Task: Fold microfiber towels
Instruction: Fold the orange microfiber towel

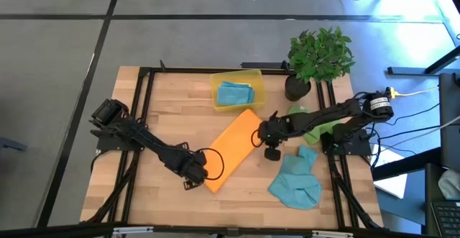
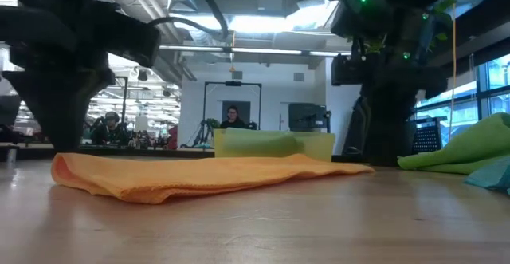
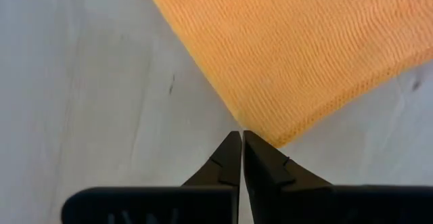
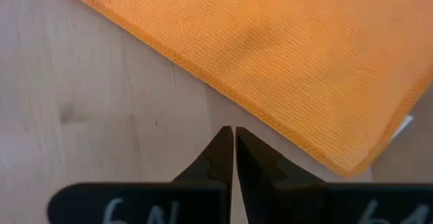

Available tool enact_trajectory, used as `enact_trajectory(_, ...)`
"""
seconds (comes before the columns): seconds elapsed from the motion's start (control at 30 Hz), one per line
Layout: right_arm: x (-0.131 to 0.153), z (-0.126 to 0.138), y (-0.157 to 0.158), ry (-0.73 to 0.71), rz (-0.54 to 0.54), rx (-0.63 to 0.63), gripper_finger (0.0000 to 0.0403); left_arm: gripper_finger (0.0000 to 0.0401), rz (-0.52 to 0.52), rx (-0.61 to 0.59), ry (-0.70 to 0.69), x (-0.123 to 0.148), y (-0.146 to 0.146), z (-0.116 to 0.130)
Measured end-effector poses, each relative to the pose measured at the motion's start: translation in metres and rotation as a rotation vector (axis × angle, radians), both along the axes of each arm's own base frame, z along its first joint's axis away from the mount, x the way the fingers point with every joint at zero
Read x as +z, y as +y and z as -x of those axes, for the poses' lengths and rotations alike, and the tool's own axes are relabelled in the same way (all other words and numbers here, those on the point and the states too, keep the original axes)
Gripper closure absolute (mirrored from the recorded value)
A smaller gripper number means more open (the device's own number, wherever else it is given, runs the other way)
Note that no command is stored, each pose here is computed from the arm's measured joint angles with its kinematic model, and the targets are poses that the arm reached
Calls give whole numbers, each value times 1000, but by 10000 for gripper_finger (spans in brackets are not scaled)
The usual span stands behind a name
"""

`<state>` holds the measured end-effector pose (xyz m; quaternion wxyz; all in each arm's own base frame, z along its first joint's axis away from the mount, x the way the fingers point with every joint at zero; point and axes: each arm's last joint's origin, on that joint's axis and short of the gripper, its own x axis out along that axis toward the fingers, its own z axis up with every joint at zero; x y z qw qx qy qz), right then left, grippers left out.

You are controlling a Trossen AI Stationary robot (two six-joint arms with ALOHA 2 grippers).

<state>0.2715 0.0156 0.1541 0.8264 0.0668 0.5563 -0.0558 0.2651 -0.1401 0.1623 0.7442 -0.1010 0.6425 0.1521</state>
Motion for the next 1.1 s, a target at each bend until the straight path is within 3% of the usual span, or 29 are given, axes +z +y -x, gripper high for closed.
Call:
enact_trajectory(0.4,-29,16,-15,-11,4,-57,382,393,-73,9,-36,0,4,-2)
enact_trajectory(0.53,-29,14,-21,-36,10,-78,382,394,-106,34,20,-1,13,0)
enact_trajectory(0.8,-28,11,-41,-85,118,-138,382,398,-112,68,21,-5,22,-2)
enact_trajectory(0.97,-28,12,-56,-89,129,-188,382,398,-40,55,-50,-13,18,-6)
enact_trajectory(1.1,-27,13,-65,-95,141,-197,382,398,46,-35,-169,-17,9,-14)
